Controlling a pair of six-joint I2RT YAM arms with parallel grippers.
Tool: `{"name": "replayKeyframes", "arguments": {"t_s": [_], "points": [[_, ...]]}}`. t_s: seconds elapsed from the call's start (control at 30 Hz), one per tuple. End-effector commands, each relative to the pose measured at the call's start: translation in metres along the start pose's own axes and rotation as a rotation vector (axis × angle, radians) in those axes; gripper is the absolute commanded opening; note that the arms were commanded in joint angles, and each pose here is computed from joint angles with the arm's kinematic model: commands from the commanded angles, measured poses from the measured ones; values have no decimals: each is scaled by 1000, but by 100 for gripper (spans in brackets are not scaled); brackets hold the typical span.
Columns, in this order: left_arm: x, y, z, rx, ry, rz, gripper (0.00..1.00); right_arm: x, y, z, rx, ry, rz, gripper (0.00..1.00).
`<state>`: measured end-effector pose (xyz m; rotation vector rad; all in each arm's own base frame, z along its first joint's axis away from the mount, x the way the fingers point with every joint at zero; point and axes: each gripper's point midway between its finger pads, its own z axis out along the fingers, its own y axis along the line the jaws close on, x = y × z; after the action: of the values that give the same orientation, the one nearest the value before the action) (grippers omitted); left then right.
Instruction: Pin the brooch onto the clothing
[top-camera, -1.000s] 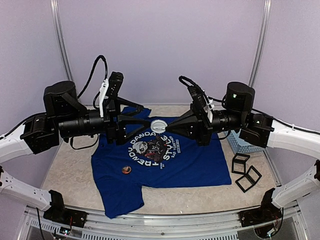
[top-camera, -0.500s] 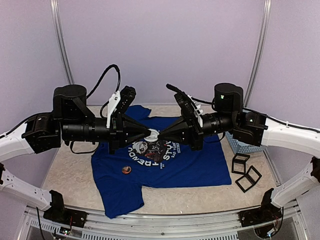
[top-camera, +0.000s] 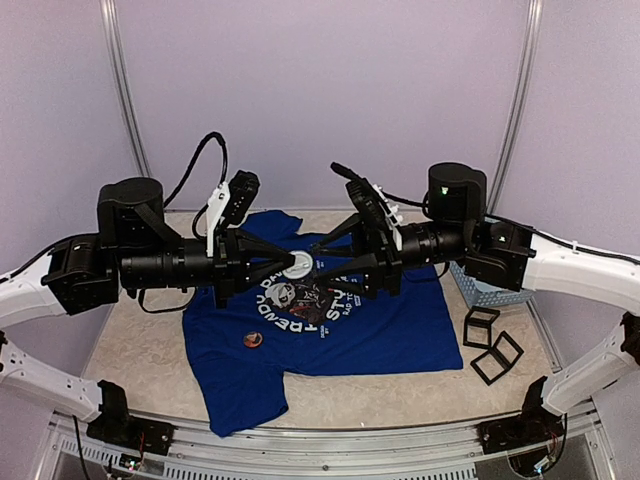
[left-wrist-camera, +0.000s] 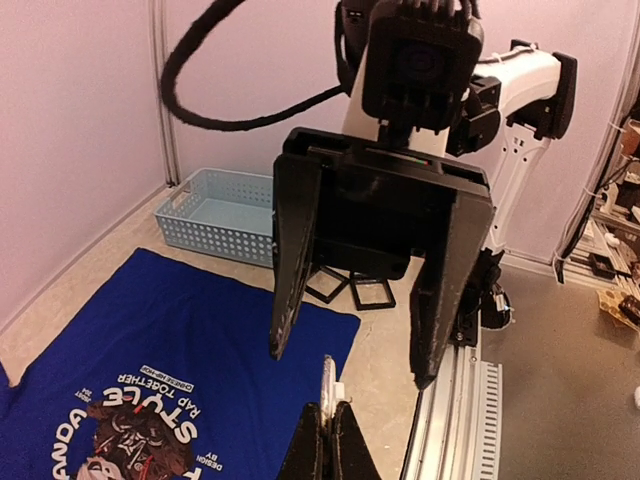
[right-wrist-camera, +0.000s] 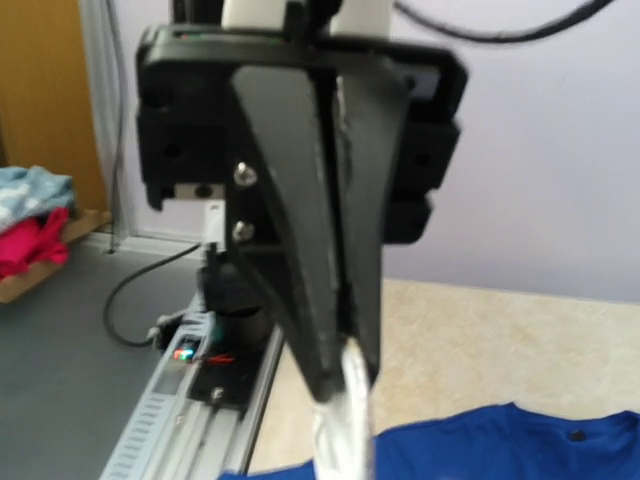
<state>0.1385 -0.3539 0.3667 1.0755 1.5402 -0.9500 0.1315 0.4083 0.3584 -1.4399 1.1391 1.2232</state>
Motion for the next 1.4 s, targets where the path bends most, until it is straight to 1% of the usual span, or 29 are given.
{"name": "replayKeyframes", "arguments": {"t_s": [0.0,0.03,0.07,0.17,0.2,0.27,0.4,0.57,0.63,0.87,0.97,1.0,1.13,1.3,1.37], "points": [[-27,12,-16,-75,-196,-68,0,-28,-10,-13,135,-109,-68,62],[-34,13,-21,-79,-264,-79,0,-31,-11,-17,153,-146,-57,66],[-40,14,-30,-82,-333,-88,0,-34,-12,-20,167,-193,-45,67],[-50,14,-49,-77,-507,-107,0,-39,-23,-17,193,-276,58,66],[-53,14,-55,-76,-549,-106,0,-39,-24,-15,181,-292,89,66],[-58,13,-59,-73,-584,-103,0,-41,-19,-12,136,-334,115,66],[-57,13,-53,-67,-571,-111,0,-46,-15,-8,93,-377,122,67],[-56,11,-50,-51,-569,-116,0,-47,-17,1,74,-366,132,67],[-56,11,-49,-49,-567,-116,0,-50,-17,3,67,-370,132,65],[-53,12,-42,-52,-544,-112,0,-55,-12,19,38,-350,117,51],[-52,13,-42,-57,-542,-116,0,-55,-10,20,26,-354,112,33],[-52,13,-43,-57,-542,-114,0,-56,-10,20,24,-356,113,29],[-52,12,-42,-53,-541,-121,0,-52,-11,24,20,-341,128,17],[-50,11,-38,-43,-532,-119,0,-54,-10,26,0,-341,127,14],[-49,11,-36,-43,-525,-113,0,-55,-11,26,4,-343,127,11]]}}
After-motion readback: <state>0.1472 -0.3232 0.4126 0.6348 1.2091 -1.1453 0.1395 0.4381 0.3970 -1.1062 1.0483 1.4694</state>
